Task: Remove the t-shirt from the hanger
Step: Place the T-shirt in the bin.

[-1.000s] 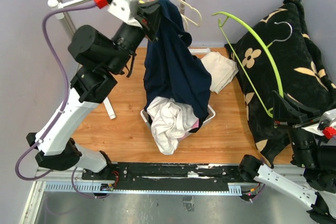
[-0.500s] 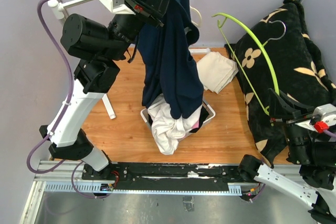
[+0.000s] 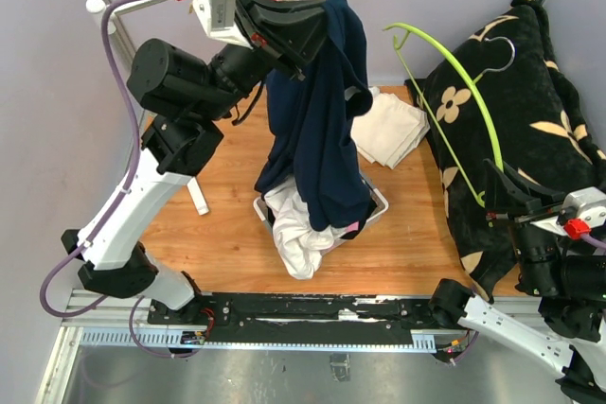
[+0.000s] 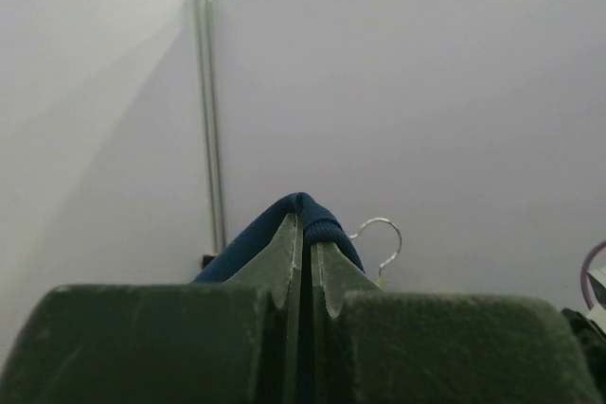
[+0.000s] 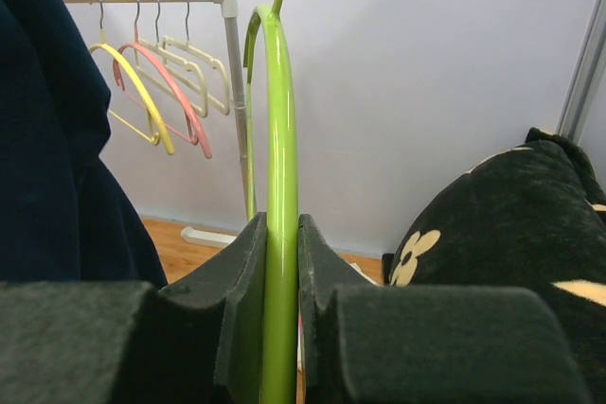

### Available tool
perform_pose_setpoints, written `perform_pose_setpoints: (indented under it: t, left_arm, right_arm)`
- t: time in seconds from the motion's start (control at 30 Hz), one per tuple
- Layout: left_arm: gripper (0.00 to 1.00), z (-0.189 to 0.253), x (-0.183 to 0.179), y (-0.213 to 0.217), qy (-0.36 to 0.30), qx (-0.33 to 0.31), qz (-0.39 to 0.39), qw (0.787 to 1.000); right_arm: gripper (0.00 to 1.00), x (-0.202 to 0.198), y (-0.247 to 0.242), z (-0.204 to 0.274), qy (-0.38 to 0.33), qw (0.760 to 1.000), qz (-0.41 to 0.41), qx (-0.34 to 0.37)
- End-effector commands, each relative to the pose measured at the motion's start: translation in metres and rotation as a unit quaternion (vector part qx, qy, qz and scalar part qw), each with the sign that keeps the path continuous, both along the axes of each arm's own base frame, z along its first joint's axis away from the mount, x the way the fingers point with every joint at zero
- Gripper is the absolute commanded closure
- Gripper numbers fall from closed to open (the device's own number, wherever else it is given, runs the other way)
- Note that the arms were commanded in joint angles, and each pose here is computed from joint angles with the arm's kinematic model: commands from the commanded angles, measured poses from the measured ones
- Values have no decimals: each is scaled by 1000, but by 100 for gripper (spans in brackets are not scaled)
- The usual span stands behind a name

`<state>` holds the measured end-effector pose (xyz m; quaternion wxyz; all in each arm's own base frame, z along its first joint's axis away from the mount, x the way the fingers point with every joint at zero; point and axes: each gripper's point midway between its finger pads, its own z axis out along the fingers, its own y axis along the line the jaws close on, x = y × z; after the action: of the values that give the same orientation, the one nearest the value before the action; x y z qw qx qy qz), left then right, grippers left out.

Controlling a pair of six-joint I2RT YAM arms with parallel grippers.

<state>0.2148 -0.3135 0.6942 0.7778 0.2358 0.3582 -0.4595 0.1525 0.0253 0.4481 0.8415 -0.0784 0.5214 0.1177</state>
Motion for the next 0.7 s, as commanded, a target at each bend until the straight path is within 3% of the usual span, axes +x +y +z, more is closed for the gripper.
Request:
perform_pose_setpoints:
  t: [0.0,0.33,0.67]
  left_arm:
    - [100,0,-30,2,6,-15,-59,998]
    - [99,-75,-44,-43,71,39,-108,991]
    - [100,-177,-2,-44,166,108,21,980]
  right_arm:
    - [99,-3,-4,13,-20,999,2,27]
    - [99,0,-2,6,-10,1000,0,29]
    - [99,1,-1,5,-2,999,1,33]
